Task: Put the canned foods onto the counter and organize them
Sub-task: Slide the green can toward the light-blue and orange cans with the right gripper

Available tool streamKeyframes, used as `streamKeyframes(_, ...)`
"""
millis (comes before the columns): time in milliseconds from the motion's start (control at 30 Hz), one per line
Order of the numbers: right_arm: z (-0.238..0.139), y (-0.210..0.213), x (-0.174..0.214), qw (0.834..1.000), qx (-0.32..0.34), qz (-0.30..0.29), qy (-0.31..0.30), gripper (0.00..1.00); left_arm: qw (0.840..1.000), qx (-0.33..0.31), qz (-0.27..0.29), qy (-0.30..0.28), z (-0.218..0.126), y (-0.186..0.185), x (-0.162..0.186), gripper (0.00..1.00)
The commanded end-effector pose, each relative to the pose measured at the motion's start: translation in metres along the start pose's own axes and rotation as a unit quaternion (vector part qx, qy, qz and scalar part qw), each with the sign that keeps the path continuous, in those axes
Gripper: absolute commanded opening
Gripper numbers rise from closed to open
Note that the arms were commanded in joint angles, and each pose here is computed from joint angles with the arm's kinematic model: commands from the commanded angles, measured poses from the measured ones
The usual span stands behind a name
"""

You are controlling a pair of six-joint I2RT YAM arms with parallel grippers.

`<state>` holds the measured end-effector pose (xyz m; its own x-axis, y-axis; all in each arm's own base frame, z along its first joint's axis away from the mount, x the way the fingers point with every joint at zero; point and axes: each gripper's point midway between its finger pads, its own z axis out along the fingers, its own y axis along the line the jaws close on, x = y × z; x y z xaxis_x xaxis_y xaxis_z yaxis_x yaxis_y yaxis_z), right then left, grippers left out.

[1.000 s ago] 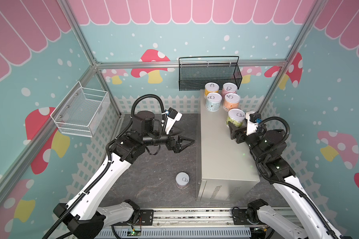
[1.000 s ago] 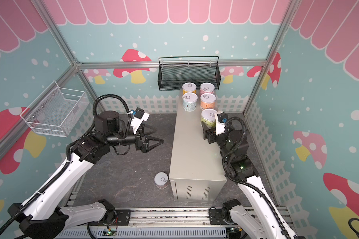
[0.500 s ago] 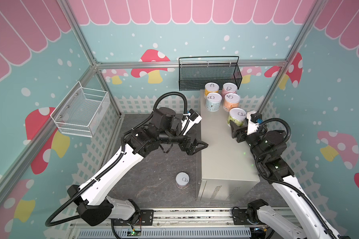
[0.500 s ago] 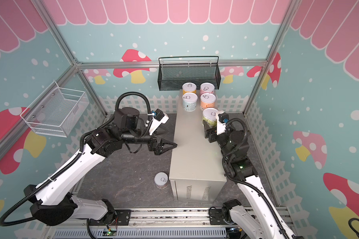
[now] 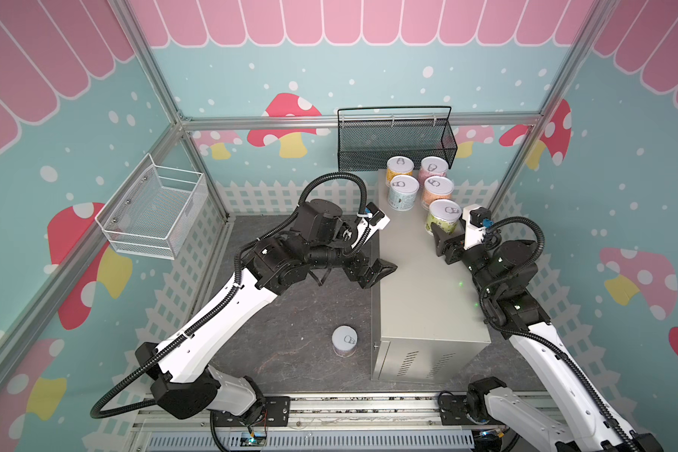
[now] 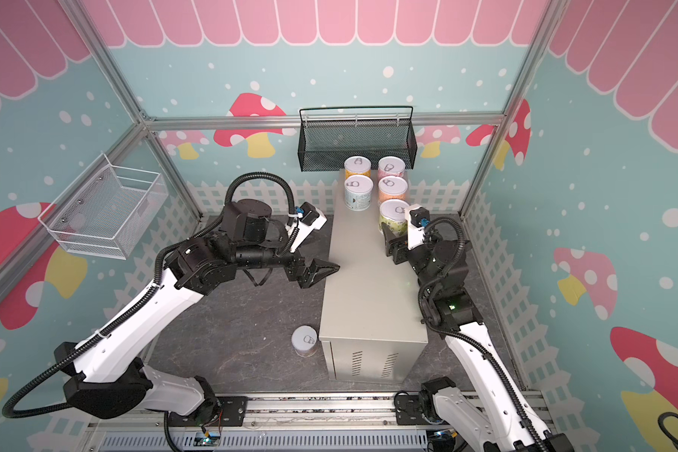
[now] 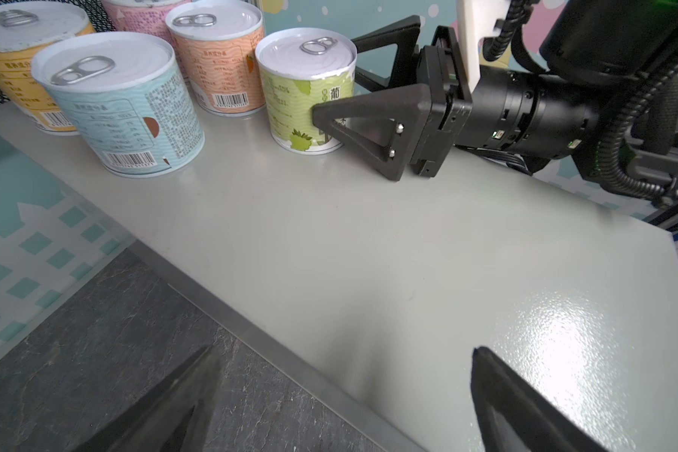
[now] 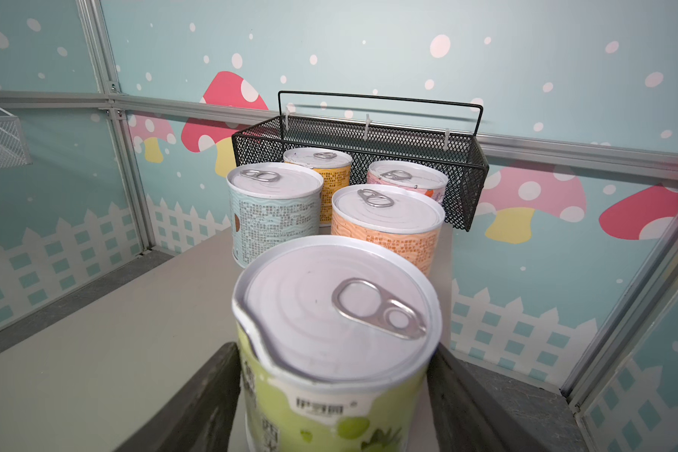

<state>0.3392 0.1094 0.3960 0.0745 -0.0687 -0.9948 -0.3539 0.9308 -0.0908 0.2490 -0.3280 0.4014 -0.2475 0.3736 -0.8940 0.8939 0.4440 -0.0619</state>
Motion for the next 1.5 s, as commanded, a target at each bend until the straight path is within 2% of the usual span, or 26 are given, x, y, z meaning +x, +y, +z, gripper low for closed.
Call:
streamKeyframes(0, 0.008, 0.004, 0.042, 0.998, -0.013, -0.013, 0.067, 0.75, 1.0, 0.002, 0.017, 0.005, 0.002, -0.002, 0.004, 0.99)
streamKeyframes(333, 0.007, -0.004, 0.047, 0.997, 0.007, -0.007, 0.075, 0.75, 1.0, 0.002, 0.019, 0.0, -0.002, -0.003, 0.003, 0.99)
streamKeyframes(1167, 0.009, -0.008, 0.051, 0.997, 0.006, -0.009, 0.08, 0.77, 1.0, 0.002, 0.019, 0.001, 0.0, -0.003, 0.005, 0.99)
streamKeyframes(1467, 0.004, -0.001, 0.038, 0.997, -0.014, -0.013, 0.074, 0.96, 1.0, 0.004, 0.018, 0.003, 0.001, -0.003, 0.005, 0.99)
